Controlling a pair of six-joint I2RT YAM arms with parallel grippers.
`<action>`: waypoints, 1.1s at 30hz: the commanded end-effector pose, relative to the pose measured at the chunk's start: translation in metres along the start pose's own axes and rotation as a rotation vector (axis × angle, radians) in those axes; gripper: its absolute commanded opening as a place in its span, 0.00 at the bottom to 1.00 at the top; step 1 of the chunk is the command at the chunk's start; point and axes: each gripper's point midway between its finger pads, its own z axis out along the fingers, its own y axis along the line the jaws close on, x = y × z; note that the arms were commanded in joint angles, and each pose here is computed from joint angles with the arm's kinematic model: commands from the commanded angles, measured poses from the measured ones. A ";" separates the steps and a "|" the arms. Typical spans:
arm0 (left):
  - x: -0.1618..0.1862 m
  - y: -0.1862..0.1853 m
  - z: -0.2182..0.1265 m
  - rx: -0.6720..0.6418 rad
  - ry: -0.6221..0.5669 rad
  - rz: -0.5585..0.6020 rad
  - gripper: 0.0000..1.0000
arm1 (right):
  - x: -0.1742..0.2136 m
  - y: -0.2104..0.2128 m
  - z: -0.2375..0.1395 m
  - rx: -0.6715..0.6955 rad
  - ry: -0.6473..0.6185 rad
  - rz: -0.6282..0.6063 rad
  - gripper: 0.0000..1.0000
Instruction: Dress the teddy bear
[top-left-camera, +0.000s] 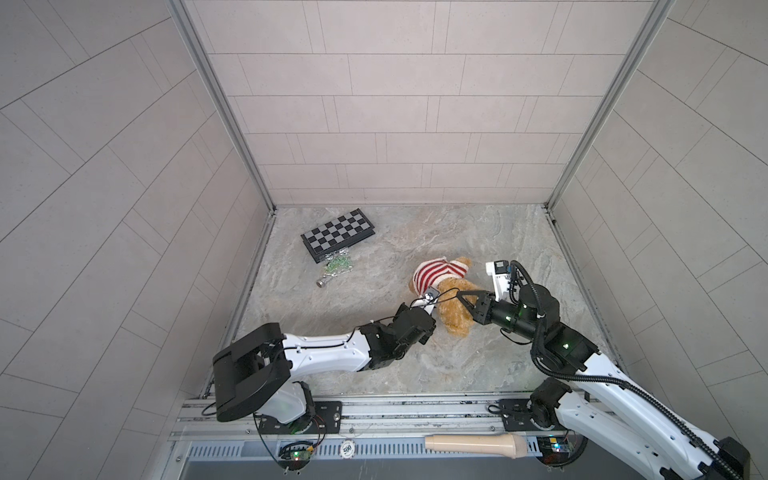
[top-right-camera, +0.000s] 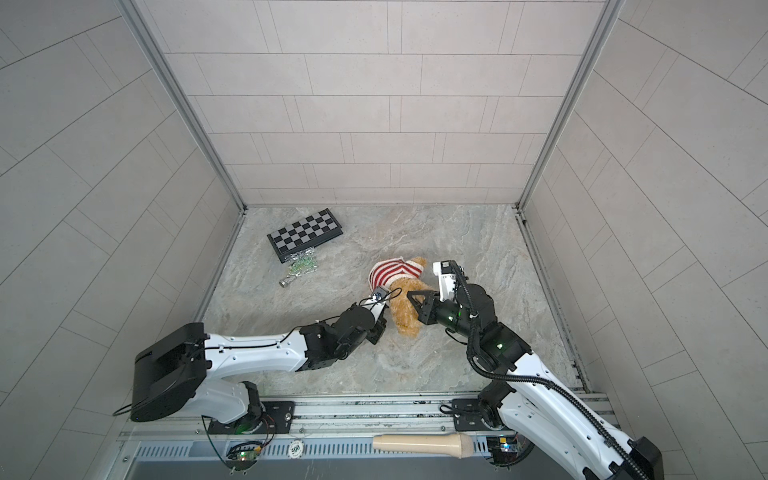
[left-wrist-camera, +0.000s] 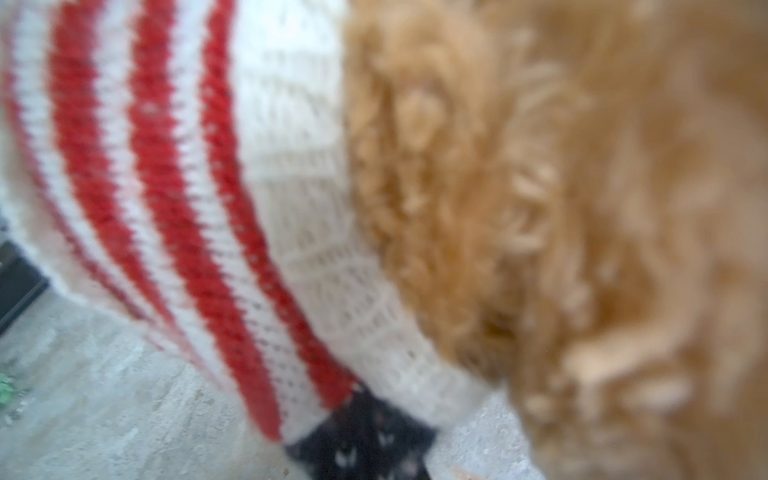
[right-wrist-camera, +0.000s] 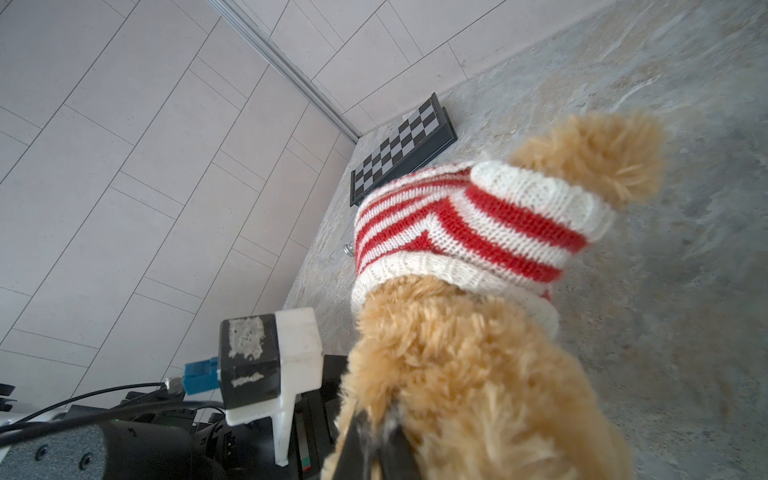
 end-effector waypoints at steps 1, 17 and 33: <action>-0.017 0.001 -0.012 0.026 -0.057 -0.024 0.01 | -0.013 0.016 -0.007 -0.053 -0.039 0.016 0.00; -0.016 -0.033 -0.042 0.276 0.056 -0.070 0.00 | -0.023 -0.007 -0.018 0.055 -0.052 -0.029 0.41; -0.015 -0.033 -0.064 0.566 0.350 -0.402 0.00 | -0.028 -0.001 -0.048 0.092 -0.090 -0.367 0.65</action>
